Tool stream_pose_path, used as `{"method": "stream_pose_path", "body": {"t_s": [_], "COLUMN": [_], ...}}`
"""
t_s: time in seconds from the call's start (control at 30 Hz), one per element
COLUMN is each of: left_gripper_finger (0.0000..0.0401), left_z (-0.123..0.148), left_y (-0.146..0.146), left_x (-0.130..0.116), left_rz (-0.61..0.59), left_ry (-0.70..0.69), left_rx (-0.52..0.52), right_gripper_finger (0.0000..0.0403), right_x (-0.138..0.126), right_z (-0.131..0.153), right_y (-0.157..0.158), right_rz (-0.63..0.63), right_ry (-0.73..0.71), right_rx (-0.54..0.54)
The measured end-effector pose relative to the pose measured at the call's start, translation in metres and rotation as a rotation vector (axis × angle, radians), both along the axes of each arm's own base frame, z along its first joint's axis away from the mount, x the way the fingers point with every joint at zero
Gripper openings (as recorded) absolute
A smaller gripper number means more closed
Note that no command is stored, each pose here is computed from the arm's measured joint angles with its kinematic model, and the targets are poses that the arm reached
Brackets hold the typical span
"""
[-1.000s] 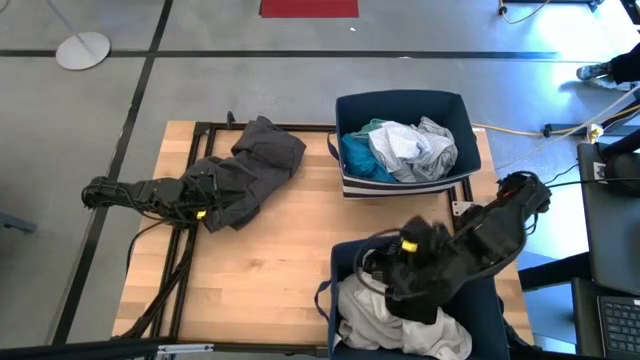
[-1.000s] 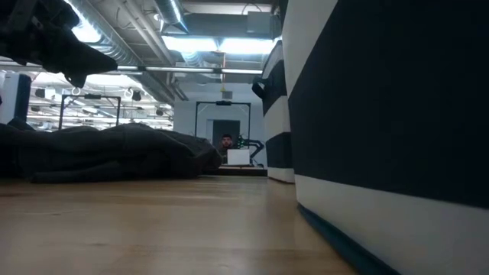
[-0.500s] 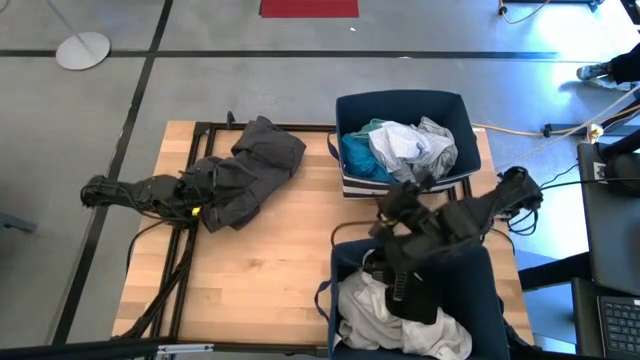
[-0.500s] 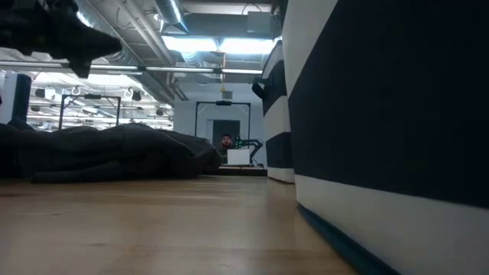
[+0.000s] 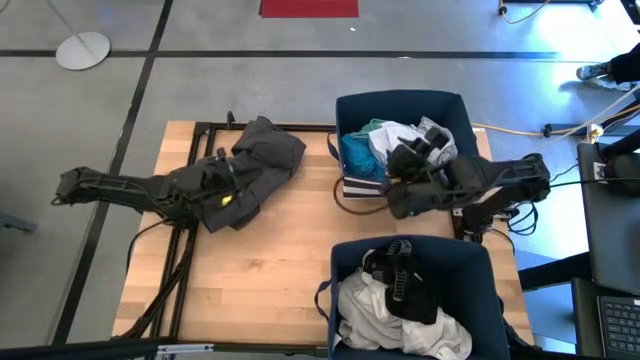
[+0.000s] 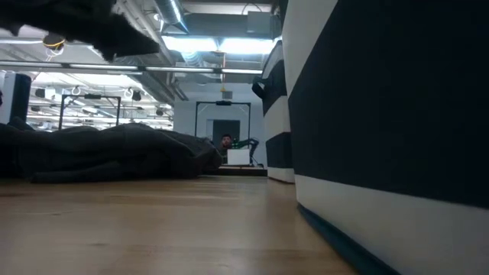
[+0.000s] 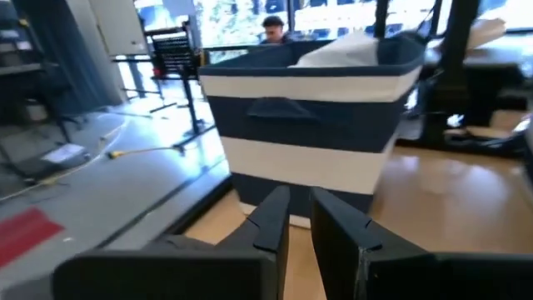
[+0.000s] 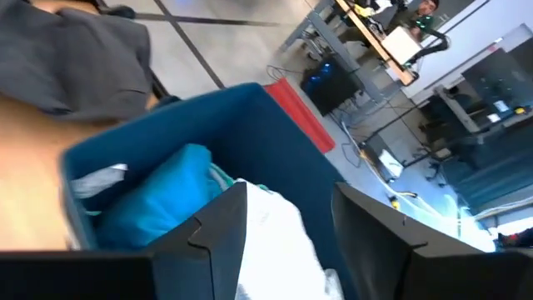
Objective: Sort clothes
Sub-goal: Put the black shorts into the top laundry bin
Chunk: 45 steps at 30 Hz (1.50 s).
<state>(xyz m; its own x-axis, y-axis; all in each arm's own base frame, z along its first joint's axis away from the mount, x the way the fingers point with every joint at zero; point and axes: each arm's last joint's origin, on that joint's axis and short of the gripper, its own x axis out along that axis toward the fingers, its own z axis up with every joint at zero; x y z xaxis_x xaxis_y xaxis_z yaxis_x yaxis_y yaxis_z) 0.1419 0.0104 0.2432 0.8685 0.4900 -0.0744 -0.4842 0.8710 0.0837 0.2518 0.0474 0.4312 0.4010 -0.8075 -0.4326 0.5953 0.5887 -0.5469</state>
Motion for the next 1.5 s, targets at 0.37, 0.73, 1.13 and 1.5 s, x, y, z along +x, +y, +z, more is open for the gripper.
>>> {"method": "stream_pose_path", "body": {"t_s": [0.37,0.73,1.13,1.5], "left_gripper_finger": [0.0165,0.0267,0.0269,0.0269], "left_z": [0.036,0.014,-0.042,-0.081], "left_y": [0.021,0.036,0.054,0.07], "left_x": [0.042,0.084,0.102,0.106], "left_rz": [0.103,0.213,0.247,0.419], "left_ry": [0.312,0.627,0.843,1.035], "left_rx": [-0.028,-0.201,-0.478,-0.435], "right_gripper_finger": [0.0177,0.0177,0.0177,0.0177], "right_x": [0.001,0.001,0.002,0.002], "right_z": [0.0,-0.002,-0.004,-0.005], "right_y": [-0.013,-0.011,-0.01,-0.009], "right_rz": [0.016,0.102,0.141,0.158], "right_ry": [0.096,0.185,0.218,0.225], "right_rx": [0.013,0.068,0.107,0.142]}}
